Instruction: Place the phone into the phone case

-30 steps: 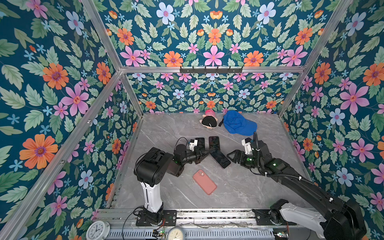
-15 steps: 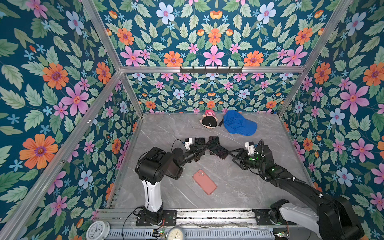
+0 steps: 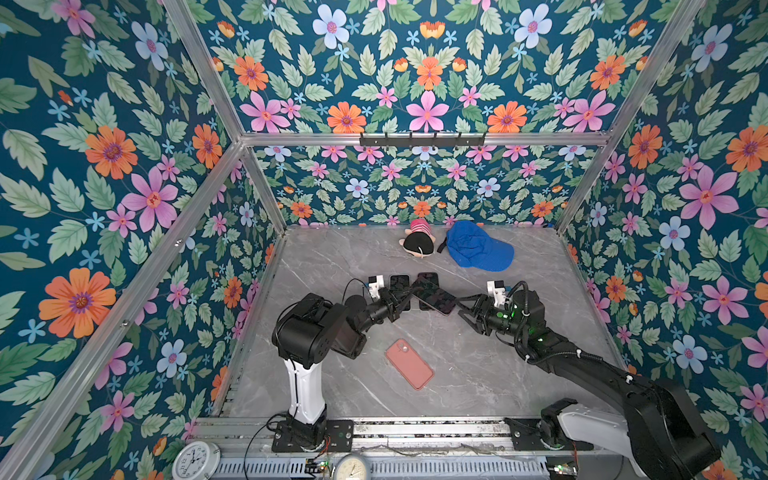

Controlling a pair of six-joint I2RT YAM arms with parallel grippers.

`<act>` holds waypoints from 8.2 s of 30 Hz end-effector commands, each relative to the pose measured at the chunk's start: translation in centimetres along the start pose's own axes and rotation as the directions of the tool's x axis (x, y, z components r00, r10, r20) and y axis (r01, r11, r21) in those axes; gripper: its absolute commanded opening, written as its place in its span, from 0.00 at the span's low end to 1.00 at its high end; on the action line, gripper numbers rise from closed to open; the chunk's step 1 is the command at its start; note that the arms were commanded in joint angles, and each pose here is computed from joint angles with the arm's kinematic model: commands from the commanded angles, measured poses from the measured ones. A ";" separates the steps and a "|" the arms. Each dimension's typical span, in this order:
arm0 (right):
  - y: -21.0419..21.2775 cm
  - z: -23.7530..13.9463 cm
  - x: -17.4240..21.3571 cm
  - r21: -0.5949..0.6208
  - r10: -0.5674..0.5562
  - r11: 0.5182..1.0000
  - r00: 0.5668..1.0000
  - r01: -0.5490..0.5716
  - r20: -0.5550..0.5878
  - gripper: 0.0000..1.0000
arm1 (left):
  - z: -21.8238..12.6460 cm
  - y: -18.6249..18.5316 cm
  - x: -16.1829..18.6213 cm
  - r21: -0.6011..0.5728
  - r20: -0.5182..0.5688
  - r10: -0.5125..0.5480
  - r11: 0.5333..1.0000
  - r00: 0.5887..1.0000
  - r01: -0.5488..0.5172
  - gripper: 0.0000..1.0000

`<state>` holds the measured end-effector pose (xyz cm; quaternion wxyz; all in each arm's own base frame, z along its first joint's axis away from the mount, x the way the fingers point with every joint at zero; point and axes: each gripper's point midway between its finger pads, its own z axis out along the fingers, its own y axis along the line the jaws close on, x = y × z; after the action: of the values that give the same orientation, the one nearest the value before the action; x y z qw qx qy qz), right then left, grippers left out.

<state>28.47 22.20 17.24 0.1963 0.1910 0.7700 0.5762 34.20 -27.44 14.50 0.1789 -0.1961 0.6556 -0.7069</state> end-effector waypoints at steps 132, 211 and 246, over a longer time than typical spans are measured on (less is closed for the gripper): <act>-1.9 -3.1 1.9 0.143 -0.176 0.973 0.983 0.181 -0.047 0.00 | -12.2 12.7 5.5 -0.733 -0.680 0.119 -0.107 0.723 -0.672 0.23; -4.6 4.6 7.2 -0.015 -0.141 0.987 0.818 0.160 -0.557 0.00 | -12.1 10.6 4.1 -0.829 -0.210 0.153 0.495 0.966 -0.259 0.51; -8.8 5.9 8.3 0.073 -0.062 0.987 0.764 0.141 -0.643 0.00 | -11.6 11.8 4.7 -0.804 -0.214 0.115 0.544 0.970 -0.242 0.49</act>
<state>24.45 29.05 6.80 -0.0458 -0.0418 0.8327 0.5502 24.60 -21.23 2.94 0.1022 -0.1391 0.9307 -0.3225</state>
